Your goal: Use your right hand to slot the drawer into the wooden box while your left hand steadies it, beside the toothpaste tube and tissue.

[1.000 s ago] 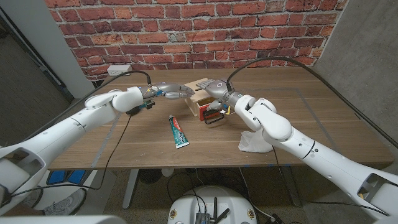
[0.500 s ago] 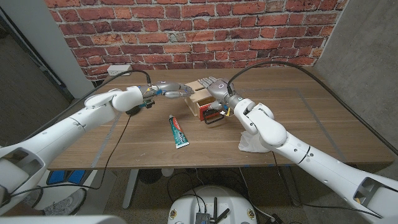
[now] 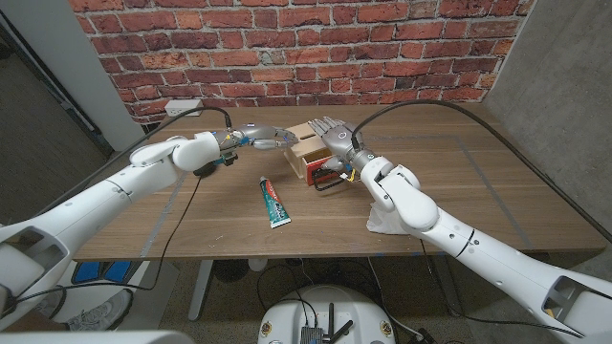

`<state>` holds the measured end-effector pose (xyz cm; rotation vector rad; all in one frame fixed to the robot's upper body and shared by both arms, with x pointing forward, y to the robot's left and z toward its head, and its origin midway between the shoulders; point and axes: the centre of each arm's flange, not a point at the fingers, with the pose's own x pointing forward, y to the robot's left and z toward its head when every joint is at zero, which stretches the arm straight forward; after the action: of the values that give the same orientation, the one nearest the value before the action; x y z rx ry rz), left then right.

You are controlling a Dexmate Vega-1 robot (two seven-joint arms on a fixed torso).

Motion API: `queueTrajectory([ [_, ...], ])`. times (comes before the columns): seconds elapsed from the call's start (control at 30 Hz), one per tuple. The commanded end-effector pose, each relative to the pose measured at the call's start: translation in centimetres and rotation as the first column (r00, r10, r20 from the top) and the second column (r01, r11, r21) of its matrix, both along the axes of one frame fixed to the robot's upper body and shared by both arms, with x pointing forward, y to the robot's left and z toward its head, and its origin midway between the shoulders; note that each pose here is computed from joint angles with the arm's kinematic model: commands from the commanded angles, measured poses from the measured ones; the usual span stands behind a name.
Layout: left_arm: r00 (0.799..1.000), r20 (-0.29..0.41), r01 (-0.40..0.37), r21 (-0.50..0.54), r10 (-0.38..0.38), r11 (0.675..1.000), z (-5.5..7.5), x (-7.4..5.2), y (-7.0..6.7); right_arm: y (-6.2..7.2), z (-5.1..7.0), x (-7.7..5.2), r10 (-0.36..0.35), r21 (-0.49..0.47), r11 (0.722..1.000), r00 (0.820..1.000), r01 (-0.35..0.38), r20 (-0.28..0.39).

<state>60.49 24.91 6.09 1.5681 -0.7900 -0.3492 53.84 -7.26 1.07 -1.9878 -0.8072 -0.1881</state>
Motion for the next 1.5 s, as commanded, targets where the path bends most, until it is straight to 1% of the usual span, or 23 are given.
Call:
queueTrajectory([
  [0.03,1.000,-0.003,0.001,0.000,-0.001,1.000,0.1,0.2,-0.1,0.2,-1.1,0.9,0.001,0.004,1.000,1.000,-0.001,0.022],
  [0.23,1.000,-0.005,0.002,0.000,-0.002,1.000,0.1,0.3,-0.2,0.2,-1.3,1.4,-0.002,0.002,1.000,0.999,0.002,0.037],
  [0.6,1.000,-0.008,0.002,0.002,-0.002,1.000,0.1,0.4,-0.1,0.3,-1.5,1.8,0.010,0.009,1.000,0.996,-0.011,0.084],
  [1.0,1.000,-0.015,-0.004,-0.001,0.004,1.000,-0.2,0.2,0.0,0.3,-1.7,2.4,0.016,-0.004,1.000,0.995,-0.016,0.101],
  [1.5,1.000,-0.022,-0.003,0.001,0.003,1.000,-0.1,0.6,-0.1,0.4,-1.6,2.7,0.022,0.009,1.000,0.994,-0.023,0.104],
])
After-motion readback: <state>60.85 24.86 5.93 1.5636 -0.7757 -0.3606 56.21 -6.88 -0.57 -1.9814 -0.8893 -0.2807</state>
